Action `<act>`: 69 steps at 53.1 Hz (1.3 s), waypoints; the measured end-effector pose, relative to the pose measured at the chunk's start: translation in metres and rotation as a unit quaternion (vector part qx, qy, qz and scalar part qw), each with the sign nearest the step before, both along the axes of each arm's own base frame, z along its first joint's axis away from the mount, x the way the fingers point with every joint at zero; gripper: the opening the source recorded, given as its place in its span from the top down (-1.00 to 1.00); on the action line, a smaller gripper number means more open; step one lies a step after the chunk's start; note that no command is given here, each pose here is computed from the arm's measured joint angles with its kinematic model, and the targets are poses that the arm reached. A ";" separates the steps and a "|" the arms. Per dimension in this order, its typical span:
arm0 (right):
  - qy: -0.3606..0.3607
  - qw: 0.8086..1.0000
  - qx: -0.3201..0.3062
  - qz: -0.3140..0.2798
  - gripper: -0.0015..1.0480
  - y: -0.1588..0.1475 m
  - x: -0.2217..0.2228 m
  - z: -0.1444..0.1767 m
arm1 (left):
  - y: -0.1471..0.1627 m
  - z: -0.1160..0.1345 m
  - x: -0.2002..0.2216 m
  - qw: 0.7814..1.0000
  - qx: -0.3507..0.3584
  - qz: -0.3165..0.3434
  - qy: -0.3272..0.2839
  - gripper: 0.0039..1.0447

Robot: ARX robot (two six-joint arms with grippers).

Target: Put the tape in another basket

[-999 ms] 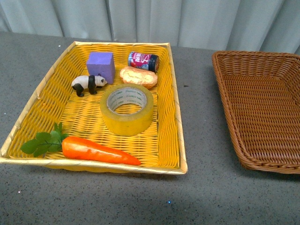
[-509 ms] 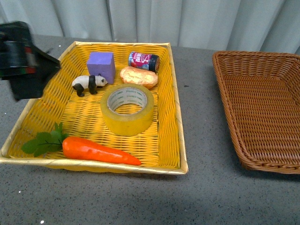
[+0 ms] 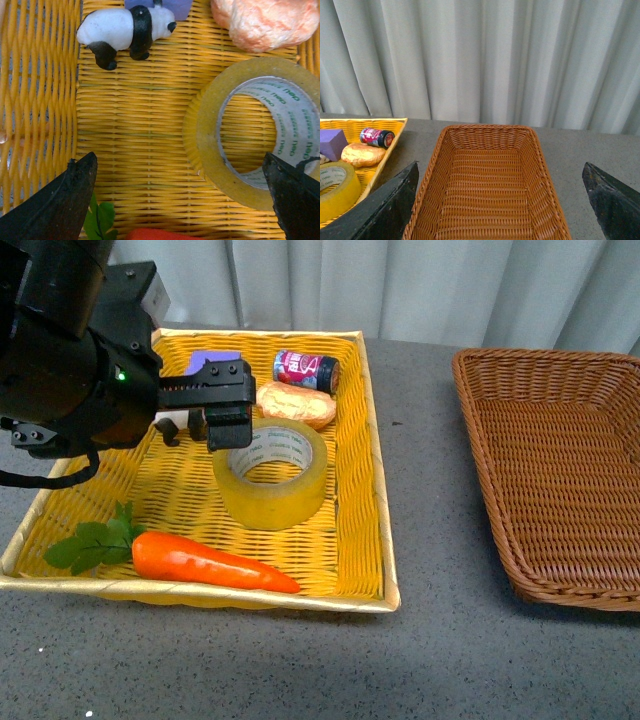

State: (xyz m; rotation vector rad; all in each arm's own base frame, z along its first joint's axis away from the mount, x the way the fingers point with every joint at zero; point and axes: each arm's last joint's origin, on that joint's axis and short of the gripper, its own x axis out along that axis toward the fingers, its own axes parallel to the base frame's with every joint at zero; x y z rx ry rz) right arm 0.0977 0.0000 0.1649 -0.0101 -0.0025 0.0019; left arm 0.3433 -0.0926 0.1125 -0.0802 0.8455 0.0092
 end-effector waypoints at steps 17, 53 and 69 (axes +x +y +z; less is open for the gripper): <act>0.000 1.000 0.000 0.000 -0.83 0.000 0.000 0.000 | -0.015 -0.014 0.011 0.999 0.004 -0.018 0.037 -0.88; 0.000 1.000 0.000 0.000 -0.83 0.000 0.000 0.000 | -0.022 -0.033 0.033 0.996 0.005 0.003 0.086 -0.32; 0.000 1.000 0.000 0.000 -0.83 0.000 0.000 0.000 | -0.030 -0.032 0.033 0.996 -0.002 0.002 0.089 0.63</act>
